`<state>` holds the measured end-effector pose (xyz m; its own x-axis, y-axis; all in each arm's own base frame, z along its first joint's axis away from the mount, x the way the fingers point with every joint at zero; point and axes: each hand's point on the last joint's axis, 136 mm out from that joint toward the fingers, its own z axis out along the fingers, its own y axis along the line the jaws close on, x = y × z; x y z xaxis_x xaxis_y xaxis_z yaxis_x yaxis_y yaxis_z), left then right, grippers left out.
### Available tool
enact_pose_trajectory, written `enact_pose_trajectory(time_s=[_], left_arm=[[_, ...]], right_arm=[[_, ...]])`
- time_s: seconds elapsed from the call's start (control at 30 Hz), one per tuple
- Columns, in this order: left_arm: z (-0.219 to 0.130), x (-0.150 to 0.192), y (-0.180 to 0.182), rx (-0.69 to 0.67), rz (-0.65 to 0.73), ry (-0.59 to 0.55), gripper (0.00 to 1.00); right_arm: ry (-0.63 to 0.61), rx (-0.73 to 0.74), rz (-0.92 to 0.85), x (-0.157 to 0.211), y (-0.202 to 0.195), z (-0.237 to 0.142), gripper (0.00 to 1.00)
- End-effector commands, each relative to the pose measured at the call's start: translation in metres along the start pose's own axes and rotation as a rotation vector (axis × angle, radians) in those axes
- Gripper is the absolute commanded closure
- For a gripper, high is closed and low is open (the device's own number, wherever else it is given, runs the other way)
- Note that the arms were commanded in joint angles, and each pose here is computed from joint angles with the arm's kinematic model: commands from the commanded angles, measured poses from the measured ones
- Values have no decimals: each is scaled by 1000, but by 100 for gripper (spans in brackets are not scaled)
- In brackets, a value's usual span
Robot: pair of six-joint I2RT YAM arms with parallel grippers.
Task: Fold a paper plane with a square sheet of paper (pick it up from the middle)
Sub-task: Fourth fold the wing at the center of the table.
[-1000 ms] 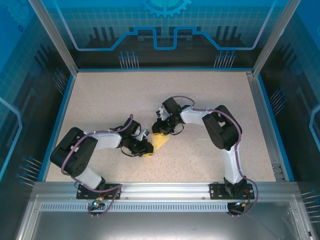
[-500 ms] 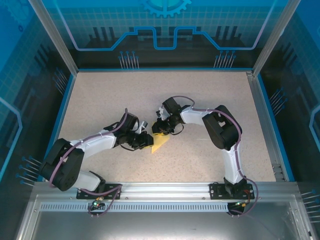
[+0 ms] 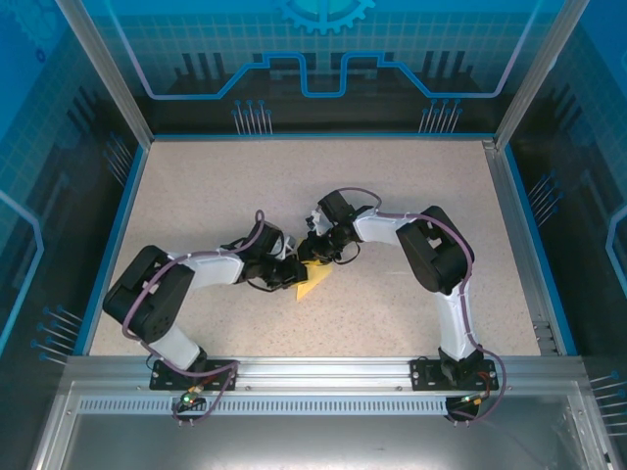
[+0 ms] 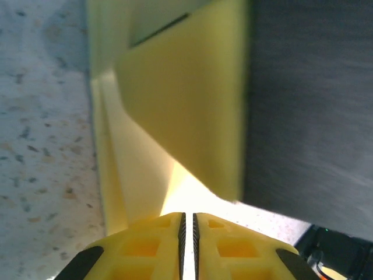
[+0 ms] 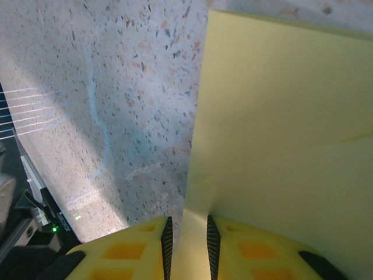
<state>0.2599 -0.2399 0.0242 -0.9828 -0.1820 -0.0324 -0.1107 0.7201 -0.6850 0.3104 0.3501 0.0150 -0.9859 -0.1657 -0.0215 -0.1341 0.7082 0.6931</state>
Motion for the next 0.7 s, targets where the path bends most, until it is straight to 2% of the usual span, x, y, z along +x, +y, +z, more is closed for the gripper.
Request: enact_pose_trajectory(time_s=[0.0, 0.17, 0.33, 0.5, 0.67], left_arm=[[10, 4, 29, -102, -24, -6, 89], [17, 24, 65, -200, -93, 24, 95], [17, 43, 90, -257, -127, 45, 98], [16, 47, 97, -277, -134, 50, 99], [16, 46, 96, -277, -133, 47, 100]], right_arm=[[73, 168, 104, 26, -61, 24, 74], [47, 116, 81, 14, -41, 15, 74], [-58, 53, 47, -17, -15, -21, 73], [-145, -6, 0, -35, 5, -53, 78], [-143, -23, -17, -25, 7, -54, 85]])
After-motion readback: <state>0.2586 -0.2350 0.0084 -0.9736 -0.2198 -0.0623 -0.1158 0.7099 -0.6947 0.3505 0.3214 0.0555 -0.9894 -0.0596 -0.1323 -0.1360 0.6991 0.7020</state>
